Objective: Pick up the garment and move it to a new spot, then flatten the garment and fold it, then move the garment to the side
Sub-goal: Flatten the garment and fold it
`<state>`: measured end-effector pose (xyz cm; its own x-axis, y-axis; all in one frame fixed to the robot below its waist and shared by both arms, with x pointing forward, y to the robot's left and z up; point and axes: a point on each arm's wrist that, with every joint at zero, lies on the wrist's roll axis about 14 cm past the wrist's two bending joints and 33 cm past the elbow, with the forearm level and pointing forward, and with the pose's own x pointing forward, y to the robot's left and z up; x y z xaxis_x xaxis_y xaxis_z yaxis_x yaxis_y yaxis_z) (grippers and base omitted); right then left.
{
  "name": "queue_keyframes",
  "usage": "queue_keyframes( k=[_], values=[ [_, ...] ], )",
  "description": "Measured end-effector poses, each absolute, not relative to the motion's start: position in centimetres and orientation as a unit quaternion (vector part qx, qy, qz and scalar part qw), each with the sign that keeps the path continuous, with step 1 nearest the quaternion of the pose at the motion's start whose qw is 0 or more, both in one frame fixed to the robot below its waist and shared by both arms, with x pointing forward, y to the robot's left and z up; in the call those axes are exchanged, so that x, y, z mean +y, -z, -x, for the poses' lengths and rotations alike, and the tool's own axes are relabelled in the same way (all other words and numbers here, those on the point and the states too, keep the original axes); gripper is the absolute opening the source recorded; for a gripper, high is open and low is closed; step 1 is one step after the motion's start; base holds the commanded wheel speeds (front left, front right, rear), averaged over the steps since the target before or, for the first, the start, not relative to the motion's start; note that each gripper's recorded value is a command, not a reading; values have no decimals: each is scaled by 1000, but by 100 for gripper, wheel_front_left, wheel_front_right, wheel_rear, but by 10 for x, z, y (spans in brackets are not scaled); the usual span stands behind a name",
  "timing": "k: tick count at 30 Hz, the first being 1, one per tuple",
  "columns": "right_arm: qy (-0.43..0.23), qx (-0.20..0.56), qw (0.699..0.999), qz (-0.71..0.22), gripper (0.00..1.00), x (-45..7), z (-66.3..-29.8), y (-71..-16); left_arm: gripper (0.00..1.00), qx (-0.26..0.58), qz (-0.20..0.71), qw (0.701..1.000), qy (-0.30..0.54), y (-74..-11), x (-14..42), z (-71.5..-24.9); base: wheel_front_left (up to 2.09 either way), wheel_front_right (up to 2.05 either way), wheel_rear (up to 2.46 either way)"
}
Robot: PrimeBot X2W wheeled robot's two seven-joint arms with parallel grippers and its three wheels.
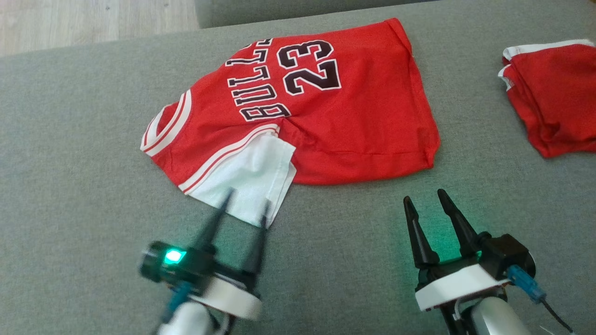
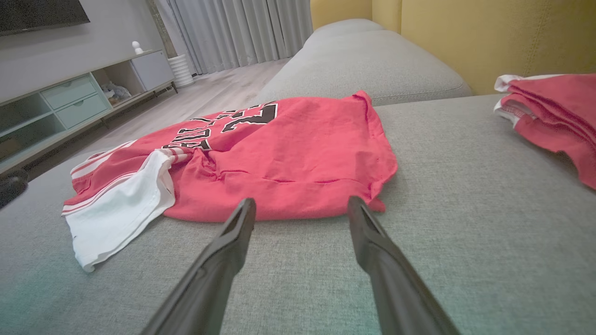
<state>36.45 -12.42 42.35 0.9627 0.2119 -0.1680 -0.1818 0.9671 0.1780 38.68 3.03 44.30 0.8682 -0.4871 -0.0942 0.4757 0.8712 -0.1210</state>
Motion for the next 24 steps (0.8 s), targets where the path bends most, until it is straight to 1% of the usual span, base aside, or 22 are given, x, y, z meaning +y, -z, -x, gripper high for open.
queue_keyframes(
  k=[1, 4, 7, 10, 15, 18, 19, 21, 22, 23, 24],
  values=[
    [-100, 93, 987, -81, 100, -124, -365, -424, 100, 61, 47, 965, 249, -443, 30, -387, 0, 0, 0],
    [-100, 96, 987, -81, 100, -124, -366, -422, 100, 90, 12, 951, 295, -421, 12, -369, 0, 0, 0],
    [-102, 93, 988, -76, 100, -124, -369, -423, 100, 128, -8, 944, 305, -396, 13, -359, 0, 0, 0],
    [-103, 94, 987, -76, 100, -123, -368, -422, 100, 153, -11, 941, 301, -382, 17, -361, 0, 0, 0],
    [-101, 101, 987, -71, 100, -124, -367, -418, 100, 157, -22, 940, 302, -378, 18, -376, 0, 0, 0],
    [-103, 101, 987, -67, 100, -124, -367, -418, 100, 169, -29, 938, 301, -370, 21, -377, 0, 0, 0],
    [-103, 101, 987, -66, 100, -124, -367, -418, 92, 178, -31, 936, 301, -366, 23, -374, 0, 0, 0],
    [-104, 101, 987, -64, 100, -124, -367, -418, 49, 184, -26, 936, 300, -362, 24, -372, 0, 0, 0],
    [-104, 101, 987, -64, 100, -124, -367, -418, 38, 186, -24, 935, 299, -361, 24, -372, 0, 0, 0],
    [-104, 100, 987, -64, 100, -124, -367, -418, 23, 188, -23, 935, 299, -361, 24, -373, 0, 0, 0],
    [-104, 100, 987, -64, 100, -124, -367, -418, 0, 189, -22, 936, 297, -361, 25, -374, 0, 0, 0]
  ],
)
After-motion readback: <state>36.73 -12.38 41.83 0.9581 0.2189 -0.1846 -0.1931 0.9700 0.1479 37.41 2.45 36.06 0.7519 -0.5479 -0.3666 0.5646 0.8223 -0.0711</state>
